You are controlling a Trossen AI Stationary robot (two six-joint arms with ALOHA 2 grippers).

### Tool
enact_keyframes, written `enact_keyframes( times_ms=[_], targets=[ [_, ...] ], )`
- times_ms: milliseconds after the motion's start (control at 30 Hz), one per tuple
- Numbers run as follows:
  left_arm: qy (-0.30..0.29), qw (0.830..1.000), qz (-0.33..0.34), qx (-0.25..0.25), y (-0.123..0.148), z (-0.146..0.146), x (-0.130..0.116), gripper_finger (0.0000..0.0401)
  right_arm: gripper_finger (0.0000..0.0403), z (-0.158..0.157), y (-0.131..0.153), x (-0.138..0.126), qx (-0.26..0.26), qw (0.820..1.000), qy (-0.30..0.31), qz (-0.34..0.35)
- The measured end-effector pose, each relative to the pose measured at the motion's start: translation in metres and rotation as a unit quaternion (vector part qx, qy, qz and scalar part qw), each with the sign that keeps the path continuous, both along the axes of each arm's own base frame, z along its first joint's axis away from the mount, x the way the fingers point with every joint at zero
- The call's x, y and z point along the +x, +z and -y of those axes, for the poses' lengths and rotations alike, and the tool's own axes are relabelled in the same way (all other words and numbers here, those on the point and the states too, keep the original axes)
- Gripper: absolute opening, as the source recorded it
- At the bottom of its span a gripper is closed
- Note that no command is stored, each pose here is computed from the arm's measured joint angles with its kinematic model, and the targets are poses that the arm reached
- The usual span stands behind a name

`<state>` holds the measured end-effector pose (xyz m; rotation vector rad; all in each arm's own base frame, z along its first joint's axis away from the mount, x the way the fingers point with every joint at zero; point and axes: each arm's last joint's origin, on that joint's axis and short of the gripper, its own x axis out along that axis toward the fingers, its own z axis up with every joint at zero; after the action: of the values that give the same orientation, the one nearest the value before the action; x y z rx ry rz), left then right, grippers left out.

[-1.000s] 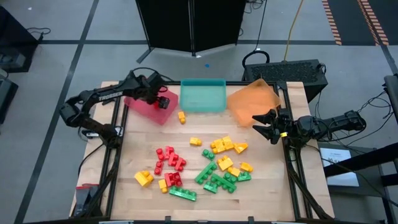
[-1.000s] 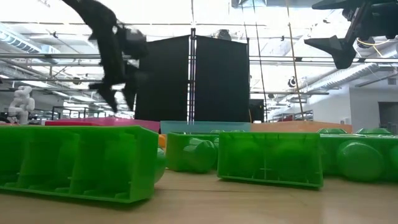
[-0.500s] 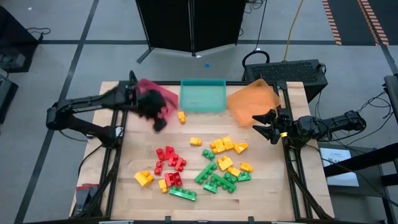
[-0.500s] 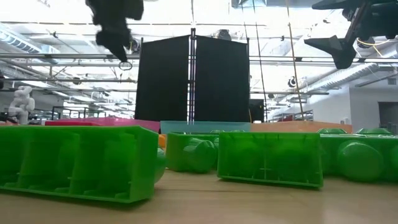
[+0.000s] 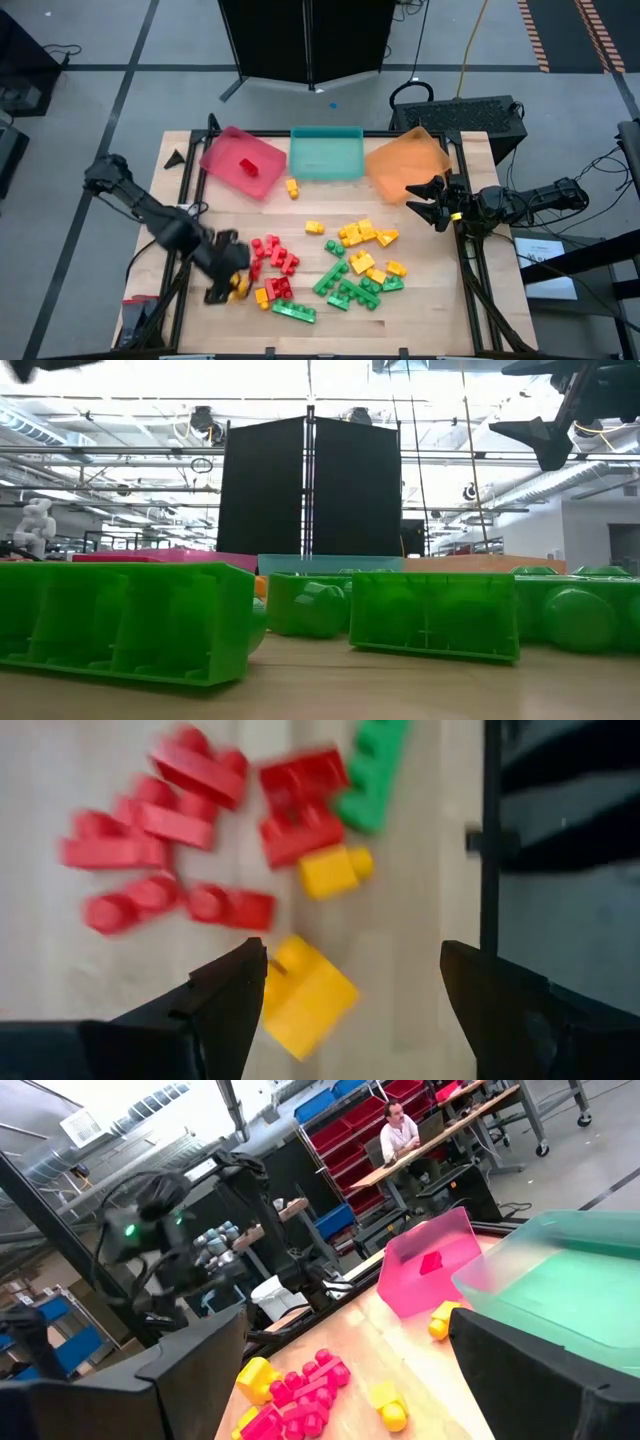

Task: Sort blocks
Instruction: Put the yellow game piece into the orange bin

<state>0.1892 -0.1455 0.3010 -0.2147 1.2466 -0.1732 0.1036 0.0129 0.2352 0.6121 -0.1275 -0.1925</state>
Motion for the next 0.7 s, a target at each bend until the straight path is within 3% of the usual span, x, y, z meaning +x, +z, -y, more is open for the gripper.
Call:
enact_keyframes(
  times_ms=[367,533,700],
  targets=[
    [-0.108,0.99,-0.057,0.072,-0.038,0.051,-0.011,0.0301,0.0343,0.0,0.0,0.0,0.013,1.0,0.001,0.003],
    [-0.158,0.978,-0.059,0.125,-0.052,0.061,-0.012,0.0301,0.0343,0.0,0.0,0.0,0.013,1.0,0.001,0.003],
    [-0.174,0.971,-0.068,0.147,-0.062,0.064,-0.008,0.0301,0.0343,0.0,0.0,0.0,0.013,1.0,0.001,0.003]
  ],
)
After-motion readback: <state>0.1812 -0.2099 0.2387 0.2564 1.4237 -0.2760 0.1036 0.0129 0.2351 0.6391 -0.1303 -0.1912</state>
